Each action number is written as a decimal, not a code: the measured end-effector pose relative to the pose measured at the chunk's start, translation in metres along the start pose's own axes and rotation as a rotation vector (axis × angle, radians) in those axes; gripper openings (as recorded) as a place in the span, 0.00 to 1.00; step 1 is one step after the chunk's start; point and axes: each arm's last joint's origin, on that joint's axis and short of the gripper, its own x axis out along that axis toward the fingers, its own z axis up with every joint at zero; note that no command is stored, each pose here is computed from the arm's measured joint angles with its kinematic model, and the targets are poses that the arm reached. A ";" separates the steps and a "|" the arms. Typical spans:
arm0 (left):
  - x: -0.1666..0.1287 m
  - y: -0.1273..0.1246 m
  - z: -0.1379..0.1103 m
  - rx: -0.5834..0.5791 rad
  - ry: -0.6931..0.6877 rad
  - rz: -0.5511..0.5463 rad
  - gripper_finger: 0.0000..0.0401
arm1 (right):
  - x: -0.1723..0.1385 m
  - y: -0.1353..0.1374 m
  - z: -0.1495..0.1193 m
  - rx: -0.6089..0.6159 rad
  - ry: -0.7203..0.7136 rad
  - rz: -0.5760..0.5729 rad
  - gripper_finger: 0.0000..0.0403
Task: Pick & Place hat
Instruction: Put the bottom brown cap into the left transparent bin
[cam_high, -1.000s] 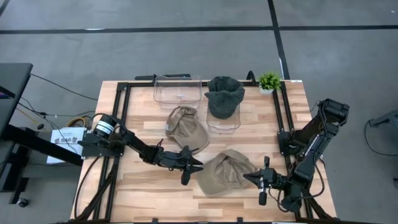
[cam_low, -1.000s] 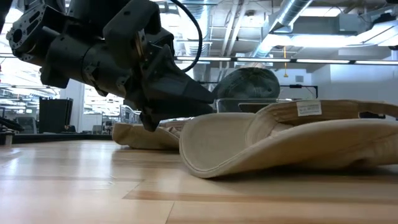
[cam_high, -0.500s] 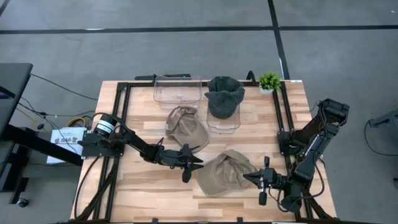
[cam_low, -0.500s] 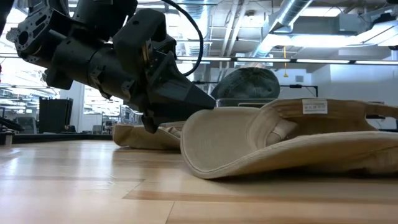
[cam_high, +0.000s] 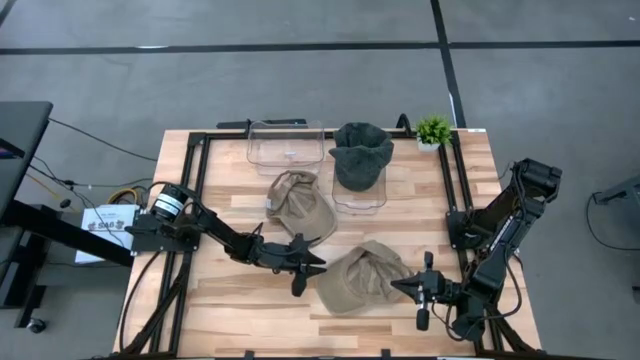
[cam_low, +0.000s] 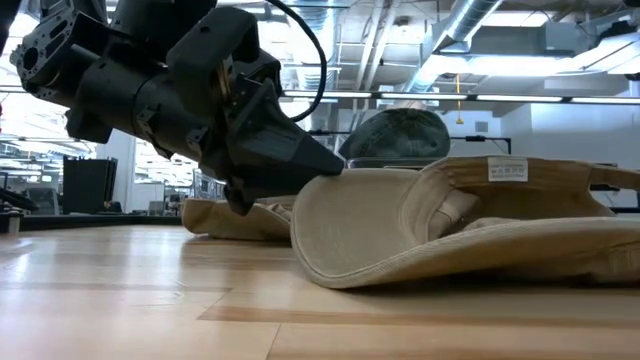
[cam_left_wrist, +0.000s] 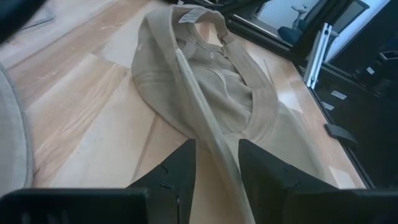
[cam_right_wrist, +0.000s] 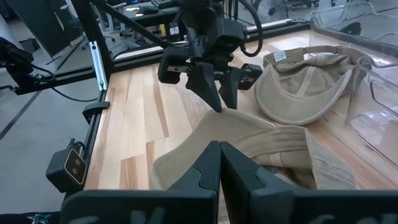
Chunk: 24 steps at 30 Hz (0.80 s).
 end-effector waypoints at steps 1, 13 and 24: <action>0.000 0.000 0.000 0.001 0.002 0.000 0.29 | 0.000 0.000 0.000 0.000 0.000 0.000 0.00; 0.000 0.001 -0.001 0.004 0.014 0.007 0.29 | 0.000 0.000 0.000 0.000 0.000 0.000 0.00; 0.000 -0.001 -0.003 0.010 0.032 -0.006 0.29 | 0.000 0.000 0.000 0.000 0.000 0.000 0.00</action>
